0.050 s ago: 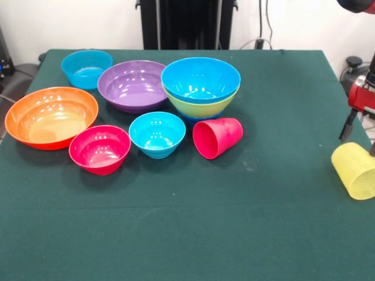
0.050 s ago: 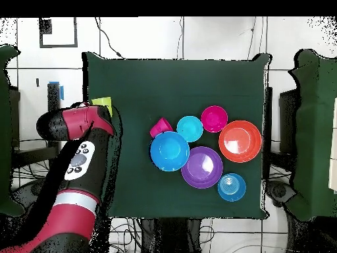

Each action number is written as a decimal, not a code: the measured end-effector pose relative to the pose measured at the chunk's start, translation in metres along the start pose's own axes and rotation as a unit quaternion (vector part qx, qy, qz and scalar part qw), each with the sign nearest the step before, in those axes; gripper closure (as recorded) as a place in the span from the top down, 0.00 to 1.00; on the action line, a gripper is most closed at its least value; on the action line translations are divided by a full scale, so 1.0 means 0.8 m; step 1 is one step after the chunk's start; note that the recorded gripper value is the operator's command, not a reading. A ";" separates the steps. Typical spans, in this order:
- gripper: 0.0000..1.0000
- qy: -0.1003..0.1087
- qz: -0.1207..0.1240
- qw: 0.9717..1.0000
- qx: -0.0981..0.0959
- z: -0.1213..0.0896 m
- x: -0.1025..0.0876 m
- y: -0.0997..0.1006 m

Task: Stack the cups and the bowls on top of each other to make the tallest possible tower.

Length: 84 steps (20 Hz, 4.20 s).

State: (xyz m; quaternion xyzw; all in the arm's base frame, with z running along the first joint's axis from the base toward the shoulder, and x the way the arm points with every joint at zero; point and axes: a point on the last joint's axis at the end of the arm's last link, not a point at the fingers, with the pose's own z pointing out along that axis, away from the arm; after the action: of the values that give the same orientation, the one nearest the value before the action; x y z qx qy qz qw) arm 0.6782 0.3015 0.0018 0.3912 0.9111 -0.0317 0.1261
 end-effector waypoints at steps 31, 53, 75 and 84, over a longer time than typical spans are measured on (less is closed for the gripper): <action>1.00 -0.014 0.005 1.000 -0.010 0.006 -0.012 0.006; 1.00 -0.026 0.010 1.000 0.001 0.007 -0.031 -0.010; 1.00 -0.027 0.017 0.999 0.008 0.007 -0.038 -0.024; 1.00 -0.026 0.022 0.999 0.013 0.005 -0.042 -0.034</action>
State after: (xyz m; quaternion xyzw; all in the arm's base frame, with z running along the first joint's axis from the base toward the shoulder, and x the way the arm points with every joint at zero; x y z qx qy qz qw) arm 0.6818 0.2584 0.0054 0.4118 0.8983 -0.0508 0.1448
